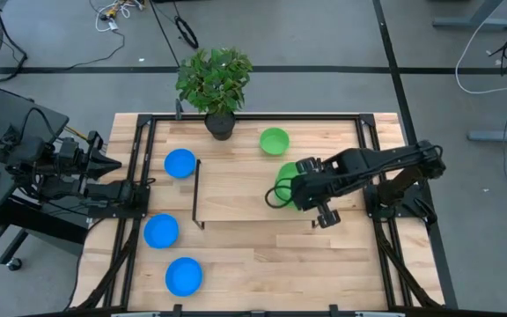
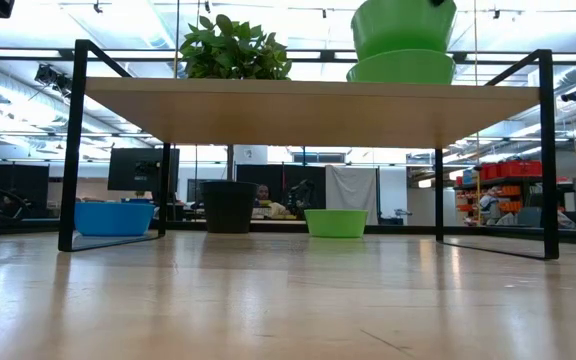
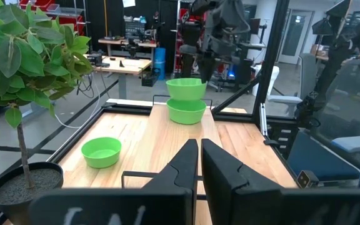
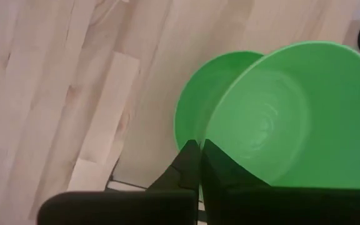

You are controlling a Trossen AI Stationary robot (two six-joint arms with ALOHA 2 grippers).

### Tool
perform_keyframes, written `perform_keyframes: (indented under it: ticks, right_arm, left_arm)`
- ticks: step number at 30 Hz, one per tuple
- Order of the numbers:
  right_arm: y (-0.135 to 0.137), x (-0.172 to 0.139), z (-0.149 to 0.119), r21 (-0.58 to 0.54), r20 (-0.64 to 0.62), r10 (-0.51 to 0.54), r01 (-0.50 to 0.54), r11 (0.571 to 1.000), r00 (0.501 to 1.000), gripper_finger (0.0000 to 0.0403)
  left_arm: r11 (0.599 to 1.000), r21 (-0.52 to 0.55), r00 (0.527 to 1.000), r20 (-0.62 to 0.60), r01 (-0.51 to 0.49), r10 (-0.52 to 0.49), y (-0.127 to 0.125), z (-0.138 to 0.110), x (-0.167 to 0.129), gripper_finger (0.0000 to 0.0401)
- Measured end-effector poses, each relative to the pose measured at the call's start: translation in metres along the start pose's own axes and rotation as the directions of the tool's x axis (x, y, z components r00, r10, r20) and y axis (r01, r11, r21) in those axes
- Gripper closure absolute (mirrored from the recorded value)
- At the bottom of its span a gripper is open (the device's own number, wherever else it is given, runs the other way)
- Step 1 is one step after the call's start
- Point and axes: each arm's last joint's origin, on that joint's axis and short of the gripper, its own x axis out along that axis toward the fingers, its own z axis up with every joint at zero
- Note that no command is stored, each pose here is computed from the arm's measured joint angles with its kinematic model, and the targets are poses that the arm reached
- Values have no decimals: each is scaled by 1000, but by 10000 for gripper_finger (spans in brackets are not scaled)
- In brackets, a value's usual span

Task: Pick & Place Mini bowls
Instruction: Stack the right green bowl on the green bowl on the shelf

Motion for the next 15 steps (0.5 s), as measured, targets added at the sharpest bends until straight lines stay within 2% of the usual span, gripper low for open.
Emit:
perform_keyframes:
  ticks: [15]
  right_arm:
    - [5, 23, 0, -58, -33, -21, 19, 998, 999, 403]
  left_arm:
    - [1000, 0, 1000, 0, 0, 0, 0, 0, 0, 378]
